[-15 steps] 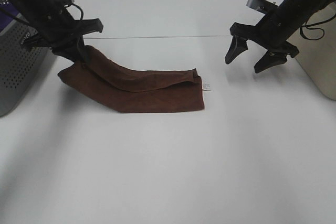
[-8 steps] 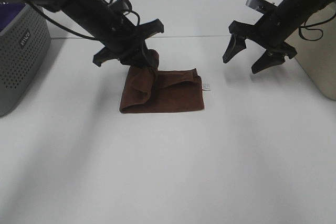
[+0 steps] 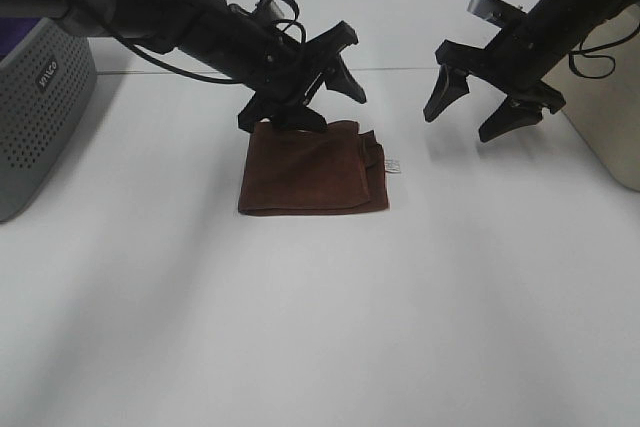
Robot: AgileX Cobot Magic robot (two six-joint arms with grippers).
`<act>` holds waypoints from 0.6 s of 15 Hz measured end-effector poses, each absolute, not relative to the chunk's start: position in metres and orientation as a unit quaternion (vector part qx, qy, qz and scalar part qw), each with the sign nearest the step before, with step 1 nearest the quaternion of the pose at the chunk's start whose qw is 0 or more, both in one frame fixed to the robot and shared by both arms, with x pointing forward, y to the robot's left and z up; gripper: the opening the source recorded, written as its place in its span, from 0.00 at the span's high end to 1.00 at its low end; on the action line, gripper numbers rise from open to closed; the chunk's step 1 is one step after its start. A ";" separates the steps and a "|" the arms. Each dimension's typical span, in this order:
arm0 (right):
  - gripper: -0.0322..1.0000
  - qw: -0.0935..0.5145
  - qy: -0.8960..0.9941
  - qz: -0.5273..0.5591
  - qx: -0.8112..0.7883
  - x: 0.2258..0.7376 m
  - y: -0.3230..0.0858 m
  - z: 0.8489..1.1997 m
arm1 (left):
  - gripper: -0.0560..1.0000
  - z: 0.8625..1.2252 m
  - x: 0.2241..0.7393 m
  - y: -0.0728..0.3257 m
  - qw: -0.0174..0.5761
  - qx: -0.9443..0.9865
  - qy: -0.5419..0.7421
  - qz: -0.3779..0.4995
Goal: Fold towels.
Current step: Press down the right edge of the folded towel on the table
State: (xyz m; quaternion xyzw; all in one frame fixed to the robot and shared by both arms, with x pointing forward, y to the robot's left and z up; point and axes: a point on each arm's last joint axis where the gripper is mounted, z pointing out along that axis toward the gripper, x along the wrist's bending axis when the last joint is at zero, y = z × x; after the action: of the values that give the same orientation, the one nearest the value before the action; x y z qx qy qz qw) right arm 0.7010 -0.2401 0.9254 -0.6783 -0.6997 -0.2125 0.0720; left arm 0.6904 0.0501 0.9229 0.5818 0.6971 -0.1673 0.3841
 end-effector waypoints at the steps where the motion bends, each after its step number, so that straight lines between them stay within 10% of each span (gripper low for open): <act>1: 0.21 0.079 -0.699 -0.211 -0.678 0.700 -0.239 0.925 | 0.35 0.929 0.692 0.048 0.395 0.596 0.680 -0.161; 9: 0.21 0.210 -0.728 -0.332 -0.562 0.684 -0.155 0.944 | 0.34 0.964 0.720 0.139 0.362 0.709 0.605 -0.025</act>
State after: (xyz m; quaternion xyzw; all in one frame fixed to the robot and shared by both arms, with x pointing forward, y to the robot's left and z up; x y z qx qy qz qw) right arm 0.6841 -0.1551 0.9438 -0.5624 -0.7275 -0.3323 0.2097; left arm 0.7195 0.1387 0.9640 0.7089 0.6047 -0.0250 0.3621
